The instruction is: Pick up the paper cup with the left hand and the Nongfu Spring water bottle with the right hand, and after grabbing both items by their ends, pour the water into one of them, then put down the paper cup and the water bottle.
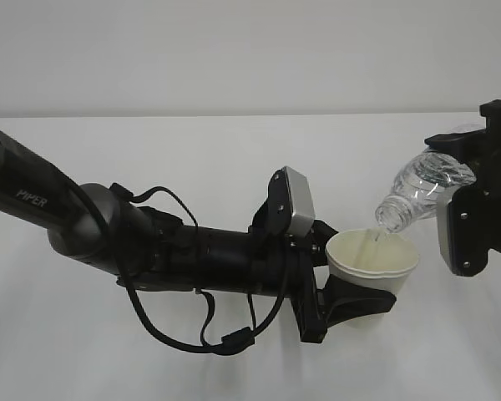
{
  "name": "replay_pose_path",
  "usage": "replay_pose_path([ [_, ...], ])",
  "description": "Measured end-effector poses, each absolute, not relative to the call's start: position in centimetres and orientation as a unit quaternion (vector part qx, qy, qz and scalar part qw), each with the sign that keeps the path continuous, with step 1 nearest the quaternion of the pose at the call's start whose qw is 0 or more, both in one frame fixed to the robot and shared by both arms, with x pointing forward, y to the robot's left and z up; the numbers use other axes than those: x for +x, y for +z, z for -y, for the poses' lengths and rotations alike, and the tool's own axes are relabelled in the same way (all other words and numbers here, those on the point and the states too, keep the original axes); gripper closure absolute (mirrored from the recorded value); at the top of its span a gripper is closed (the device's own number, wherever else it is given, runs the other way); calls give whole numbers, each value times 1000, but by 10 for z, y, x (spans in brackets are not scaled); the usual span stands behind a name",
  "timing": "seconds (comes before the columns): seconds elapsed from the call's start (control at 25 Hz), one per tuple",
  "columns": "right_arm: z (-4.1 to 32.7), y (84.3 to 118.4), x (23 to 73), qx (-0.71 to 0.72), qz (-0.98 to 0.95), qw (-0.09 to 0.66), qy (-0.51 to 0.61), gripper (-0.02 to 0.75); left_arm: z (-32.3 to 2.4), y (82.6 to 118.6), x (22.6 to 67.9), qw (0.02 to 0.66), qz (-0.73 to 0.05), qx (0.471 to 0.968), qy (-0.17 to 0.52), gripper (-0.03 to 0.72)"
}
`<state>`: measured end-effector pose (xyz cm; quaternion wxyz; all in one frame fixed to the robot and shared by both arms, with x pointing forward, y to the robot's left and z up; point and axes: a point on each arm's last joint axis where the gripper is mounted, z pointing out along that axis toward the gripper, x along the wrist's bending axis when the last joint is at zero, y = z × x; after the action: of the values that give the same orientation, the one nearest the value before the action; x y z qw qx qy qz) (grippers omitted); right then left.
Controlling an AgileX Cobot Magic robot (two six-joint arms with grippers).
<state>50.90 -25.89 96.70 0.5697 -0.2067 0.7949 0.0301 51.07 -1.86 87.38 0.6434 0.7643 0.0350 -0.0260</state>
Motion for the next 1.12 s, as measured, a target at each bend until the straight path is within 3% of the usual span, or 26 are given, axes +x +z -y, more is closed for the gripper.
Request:
replay_pose_path([
  [1.12,259,967,509,-217,-792,571,23,344,19,874,510,643,-33,765,-27,216],
])
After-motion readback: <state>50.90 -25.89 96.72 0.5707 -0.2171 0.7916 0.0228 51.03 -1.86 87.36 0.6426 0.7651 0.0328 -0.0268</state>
